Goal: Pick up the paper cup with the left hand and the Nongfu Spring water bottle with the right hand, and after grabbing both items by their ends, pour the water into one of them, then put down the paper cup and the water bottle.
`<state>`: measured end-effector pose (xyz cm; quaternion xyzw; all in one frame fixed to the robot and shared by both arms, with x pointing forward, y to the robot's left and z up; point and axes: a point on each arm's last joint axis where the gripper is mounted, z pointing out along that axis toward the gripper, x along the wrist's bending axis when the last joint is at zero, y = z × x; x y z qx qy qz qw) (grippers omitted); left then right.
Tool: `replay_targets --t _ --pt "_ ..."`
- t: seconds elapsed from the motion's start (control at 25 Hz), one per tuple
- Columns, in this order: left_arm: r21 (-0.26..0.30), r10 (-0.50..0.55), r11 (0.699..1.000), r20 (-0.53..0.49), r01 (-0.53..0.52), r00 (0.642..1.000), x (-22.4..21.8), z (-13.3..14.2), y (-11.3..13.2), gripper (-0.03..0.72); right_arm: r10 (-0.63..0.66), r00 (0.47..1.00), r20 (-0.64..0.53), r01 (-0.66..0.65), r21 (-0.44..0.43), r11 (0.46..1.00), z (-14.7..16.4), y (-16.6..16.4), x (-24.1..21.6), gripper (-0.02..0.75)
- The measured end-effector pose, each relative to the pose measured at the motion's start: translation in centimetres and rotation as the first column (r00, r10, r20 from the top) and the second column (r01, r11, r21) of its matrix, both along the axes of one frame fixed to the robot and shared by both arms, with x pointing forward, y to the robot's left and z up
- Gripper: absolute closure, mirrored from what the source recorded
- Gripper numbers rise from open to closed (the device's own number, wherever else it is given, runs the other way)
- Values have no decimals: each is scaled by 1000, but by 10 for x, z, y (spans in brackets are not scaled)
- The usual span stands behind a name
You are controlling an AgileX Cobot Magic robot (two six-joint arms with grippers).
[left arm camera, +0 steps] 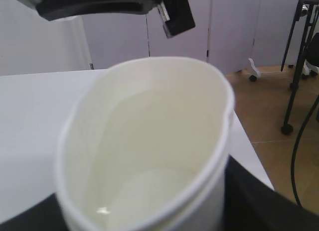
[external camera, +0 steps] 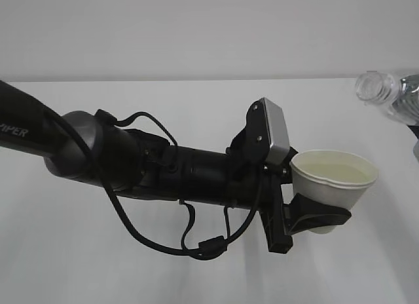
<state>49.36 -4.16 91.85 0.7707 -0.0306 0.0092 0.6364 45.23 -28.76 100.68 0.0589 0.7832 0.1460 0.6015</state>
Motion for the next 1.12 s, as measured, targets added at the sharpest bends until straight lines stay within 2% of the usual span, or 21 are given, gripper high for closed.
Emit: replay_targets --t 0.28,0.4,0.72,0.96,1.12 --pt "0 0 1000 0 0 1000 0 0 0 265 -25 998 56 17 134 991 7 1 1 291" --pt "0 0 1000 0 0 1000 0 0 0 265 -63 996 59 48 225 973 9 -1 2 291" --pt "0 0 1000 0 0 1000 0 0 0 265 -91 993 73 55 395 917 14 -1 2 291" --pt "0 0 1000 0 0 1000 0 0 0 265 -113 993 42 71 562 824 16 -1 3 291" --pt "2 1 1000 0 -1 1000 0 0 0 265 -124 992 26 78 643 762 17 -1 3 291"
